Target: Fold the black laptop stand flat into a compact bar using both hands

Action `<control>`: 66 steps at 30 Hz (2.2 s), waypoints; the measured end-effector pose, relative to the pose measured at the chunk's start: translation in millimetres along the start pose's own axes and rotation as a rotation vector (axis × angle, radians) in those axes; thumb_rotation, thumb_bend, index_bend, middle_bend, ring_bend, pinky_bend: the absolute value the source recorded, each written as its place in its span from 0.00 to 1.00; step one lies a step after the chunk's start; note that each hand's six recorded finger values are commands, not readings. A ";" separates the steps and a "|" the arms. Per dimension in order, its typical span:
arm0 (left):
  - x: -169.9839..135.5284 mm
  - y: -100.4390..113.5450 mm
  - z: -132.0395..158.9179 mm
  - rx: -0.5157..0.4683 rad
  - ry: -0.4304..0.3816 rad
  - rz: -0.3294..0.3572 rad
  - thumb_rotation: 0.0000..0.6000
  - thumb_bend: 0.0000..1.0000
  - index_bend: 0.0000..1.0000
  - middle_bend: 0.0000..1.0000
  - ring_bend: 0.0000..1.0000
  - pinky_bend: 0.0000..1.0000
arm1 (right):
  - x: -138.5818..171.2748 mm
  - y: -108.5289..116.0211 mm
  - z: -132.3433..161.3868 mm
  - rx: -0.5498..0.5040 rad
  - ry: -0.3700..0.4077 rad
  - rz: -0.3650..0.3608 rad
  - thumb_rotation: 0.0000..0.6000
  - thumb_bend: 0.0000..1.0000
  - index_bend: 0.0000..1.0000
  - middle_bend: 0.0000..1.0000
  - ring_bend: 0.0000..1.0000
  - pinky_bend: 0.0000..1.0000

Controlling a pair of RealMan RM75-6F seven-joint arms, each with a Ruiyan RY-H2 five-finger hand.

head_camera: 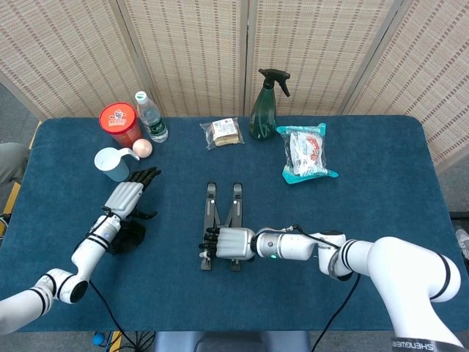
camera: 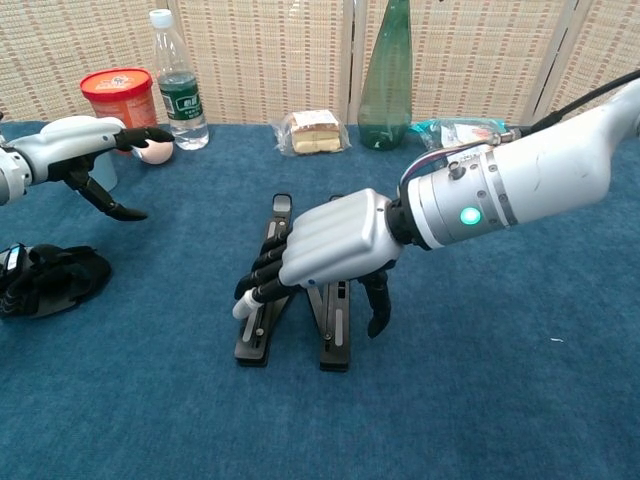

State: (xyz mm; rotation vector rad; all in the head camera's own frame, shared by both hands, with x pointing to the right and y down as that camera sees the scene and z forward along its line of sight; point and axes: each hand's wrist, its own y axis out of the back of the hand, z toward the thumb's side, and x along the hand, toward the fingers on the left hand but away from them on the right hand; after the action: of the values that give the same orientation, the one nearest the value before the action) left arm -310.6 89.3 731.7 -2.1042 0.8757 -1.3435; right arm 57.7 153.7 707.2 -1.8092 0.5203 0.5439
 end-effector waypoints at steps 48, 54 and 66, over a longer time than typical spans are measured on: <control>-1.0 -5.2 -11.7 -0.029 0.019 0.003 1.00 0.17 0.00 0.00 0.00 0.00 | -29.9 -3.4 -5.9 0.021 0.000 -0.010 1.00 0.00 0.03 0.26 0.00 0.00; -1.3 -5.1 -13.0 -0.033 0.020 0.004 1.00 0.17 0.00 0.00 0.00 0.00 | -31.4 -1.9 -5.2 0.014 0.000 -0.035 1.00 0.02 0.15 0.34 0.00 0.00; -0.3 -7.2 -10.8 -0.033 0.012 0.001 1.00 0.17 0.00 0.00 0.00 0.00 | -31.2 3.1 -8.5 0.002 -0.007 -0.105 1.00 0.25 0.42 0.55 0.17 0.00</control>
State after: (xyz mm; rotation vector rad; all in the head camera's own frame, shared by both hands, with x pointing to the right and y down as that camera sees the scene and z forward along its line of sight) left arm -318.9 93.7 740.7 -2.1219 0.9092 -1.3518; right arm 31.9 147.2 725.9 -1.8213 0.4183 0.4768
